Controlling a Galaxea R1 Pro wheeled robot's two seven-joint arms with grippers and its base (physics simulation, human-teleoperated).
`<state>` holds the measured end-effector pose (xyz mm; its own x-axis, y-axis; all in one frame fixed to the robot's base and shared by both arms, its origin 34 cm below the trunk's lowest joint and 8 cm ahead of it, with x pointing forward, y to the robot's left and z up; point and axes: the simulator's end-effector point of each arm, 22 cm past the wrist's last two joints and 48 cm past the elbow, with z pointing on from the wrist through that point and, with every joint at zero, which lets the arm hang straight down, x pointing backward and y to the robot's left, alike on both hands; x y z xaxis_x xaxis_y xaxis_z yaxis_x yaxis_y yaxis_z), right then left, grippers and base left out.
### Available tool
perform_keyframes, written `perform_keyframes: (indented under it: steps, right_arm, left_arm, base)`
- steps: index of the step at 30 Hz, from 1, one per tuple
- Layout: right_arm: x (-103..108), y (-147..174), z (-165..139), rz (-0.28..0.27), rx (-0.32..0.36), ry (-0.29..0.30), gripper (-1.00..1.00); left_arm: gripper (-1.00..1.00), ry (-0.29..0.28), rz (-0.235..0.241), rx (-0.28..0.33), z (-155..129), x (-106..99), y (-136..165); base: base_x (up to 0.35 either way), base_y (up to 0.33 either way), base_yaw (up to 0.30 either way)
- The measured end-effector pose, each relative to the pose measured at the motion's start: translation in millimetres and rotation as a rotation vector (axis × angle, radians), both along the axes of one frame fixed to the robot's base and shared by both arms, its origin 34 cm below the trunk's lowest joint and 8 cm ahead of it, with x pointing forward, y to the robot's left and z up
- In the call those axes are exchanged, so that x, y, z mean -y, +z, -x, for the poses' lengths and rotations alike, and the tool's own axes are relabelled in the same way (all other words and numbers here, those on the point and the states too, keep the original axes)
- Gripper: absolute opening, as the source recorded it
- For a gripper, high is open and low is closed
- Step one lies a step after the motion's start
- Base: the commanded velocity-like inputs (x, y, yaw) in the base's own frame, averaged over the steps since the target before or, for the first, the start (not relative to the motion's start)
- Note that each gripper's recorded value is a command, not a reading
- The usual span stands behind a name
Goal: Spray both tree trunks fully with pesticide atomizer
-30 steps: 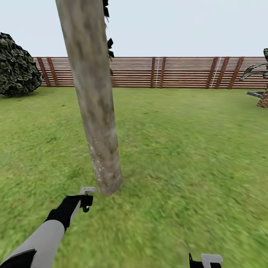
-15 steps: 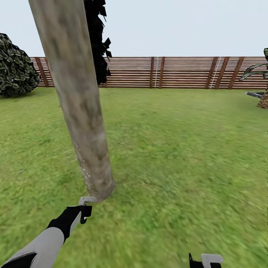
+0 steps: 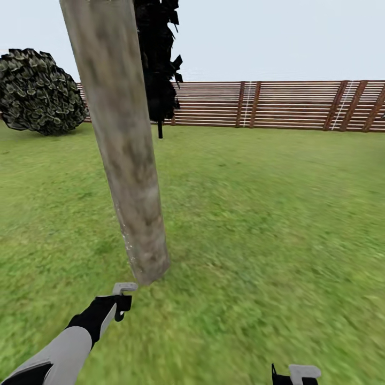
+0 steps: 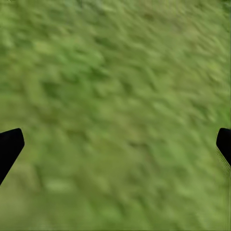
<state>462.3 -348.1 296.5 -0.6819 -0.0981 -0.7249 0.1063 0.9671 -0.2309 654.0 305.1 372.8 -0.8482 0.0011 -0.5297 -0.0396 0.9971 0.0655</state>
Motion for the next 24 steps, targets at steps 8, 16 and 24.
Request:
perform_keyframes:
  steps: [8, 16, 24]
  right_arm:
    - [0.1, 0.0, 0.0, 0.0, 0.0, 0.0, 1.0]
    - [0.1, 0.0, 0.0, 0.0, 0.0, 0.0, 1.0]
    - [0.3, 0.1, 0.0, 0.001, 0.0, -0.001, 1.0]
  left_arm:
    - [-1.0, -0.001, 0.003, -0.002, 0.8, 2.1, -1.0]
    - [-1.0, -0.002, 0.005, -0.001, 0.4, 3.7, -0.8]
    - [-1.0, 0.001, 0.001, -0.002, 0.6, -0.4, -0.5]
  base:
    - [0.126, -0.27, 0.004]
    - [0.01, -0.273, 0.201]
    - [0.043, -0.274, 0.174]
